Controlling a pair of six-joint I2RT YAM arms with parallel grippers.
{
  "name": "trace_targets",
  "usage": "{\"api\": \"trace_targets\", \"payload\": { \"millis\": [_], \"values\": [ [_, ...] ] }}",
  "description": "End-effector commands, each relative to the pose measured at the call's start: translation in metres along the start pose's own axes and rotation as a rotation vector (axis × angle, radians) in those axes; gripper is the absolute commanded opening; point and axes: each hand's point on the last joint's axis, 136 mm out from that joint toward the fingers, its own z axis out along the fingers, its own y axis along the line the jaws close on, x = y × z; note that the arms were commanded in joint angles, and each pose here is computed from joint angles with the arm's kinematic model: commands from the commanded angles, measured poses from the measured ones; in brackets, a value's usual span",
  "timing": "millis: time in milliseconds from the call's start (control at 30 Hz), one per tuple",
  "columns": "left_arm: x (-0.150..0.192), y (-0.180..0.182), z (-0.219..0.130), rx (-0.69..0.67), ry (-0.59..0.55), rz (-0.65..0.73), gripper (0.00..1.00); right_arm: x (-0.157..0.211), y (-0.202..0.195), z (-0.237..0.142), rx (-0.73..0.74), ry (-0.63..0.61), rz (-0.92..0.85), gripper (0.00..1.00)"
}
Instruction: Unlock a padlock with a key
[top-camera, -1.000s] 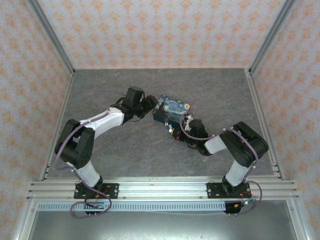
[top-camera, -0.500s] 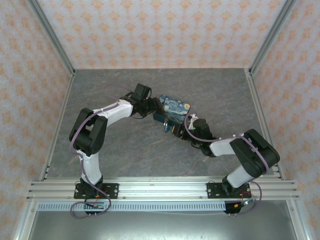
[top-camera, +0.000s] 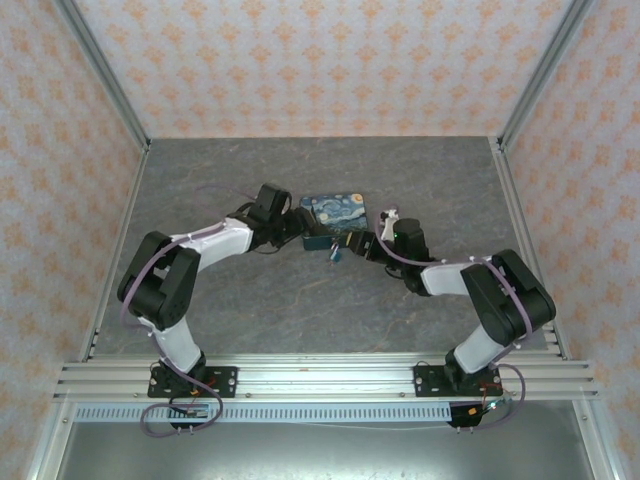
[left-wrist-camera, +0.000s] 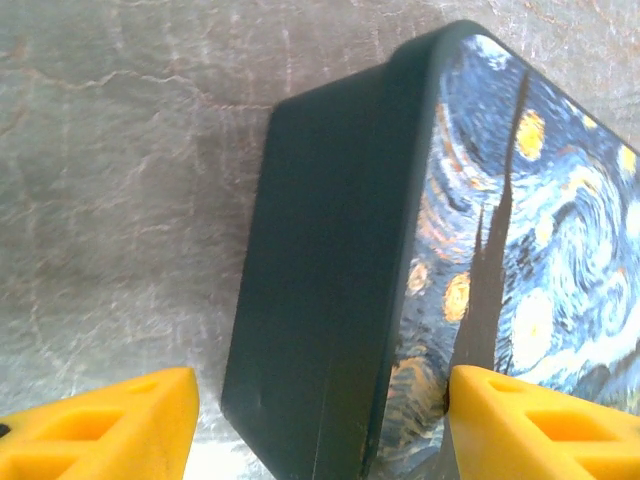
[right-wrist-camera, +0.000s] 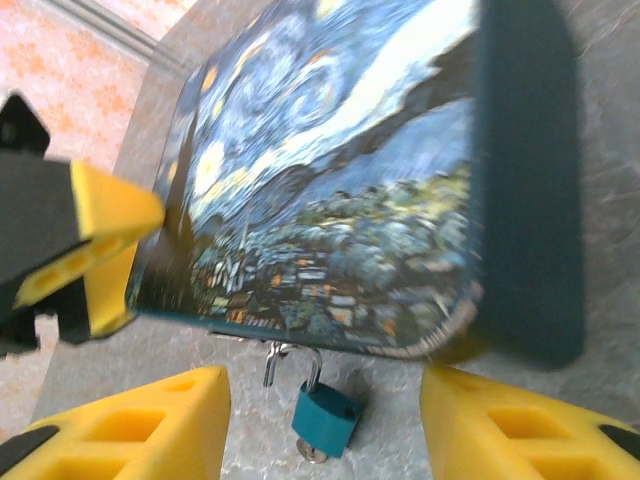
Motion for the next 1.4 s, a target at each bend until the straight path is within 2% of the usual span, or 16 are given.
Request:
{"api": "trace_targets", "payload": {
  "millis": [0, 233, 433, 633, 1133, 1367],
  "values": [
    [0.031, 0.055, 0.002, -0.164, 0.059, -0.044, 0.66, -0.01, 0.014, -0.002, -0.074, -0.023, -0.045, 0.54],
    [0.034, 0.055, -0.009, -0.158, 0.036, -0.047, 0.66, 0.014, 0.021, -0.01, -0.167, 0.022, -0.028, 0.66],
    [0.035, 0.052, -0.011, -0.15, 0.032, -0.048, 0.66, 0.035, 0.023, 0.005, -0.21, 0.105, 0.06, 0.67],
    [0.037, 0.052, -0.01, -0.149, 0.031, -0.05, 0.66, 0.041, 0.027, 0.026, -0.207, 0.123, 0.068, 0.66],
    [0.038, 0.048, -0.007, -0.144, 0.033, -0.048, 0.66, 0.048, 0.036, 0.046, -0.293, 0.151, 0.084, 0.56],
    [0.038, 0.047, -0.009, -0.145, 0.03, -0.045, 0.66, 0.046, 0.043, 0.043, -0.331, 0.137, 0.074, 0.41]
  ]
}}
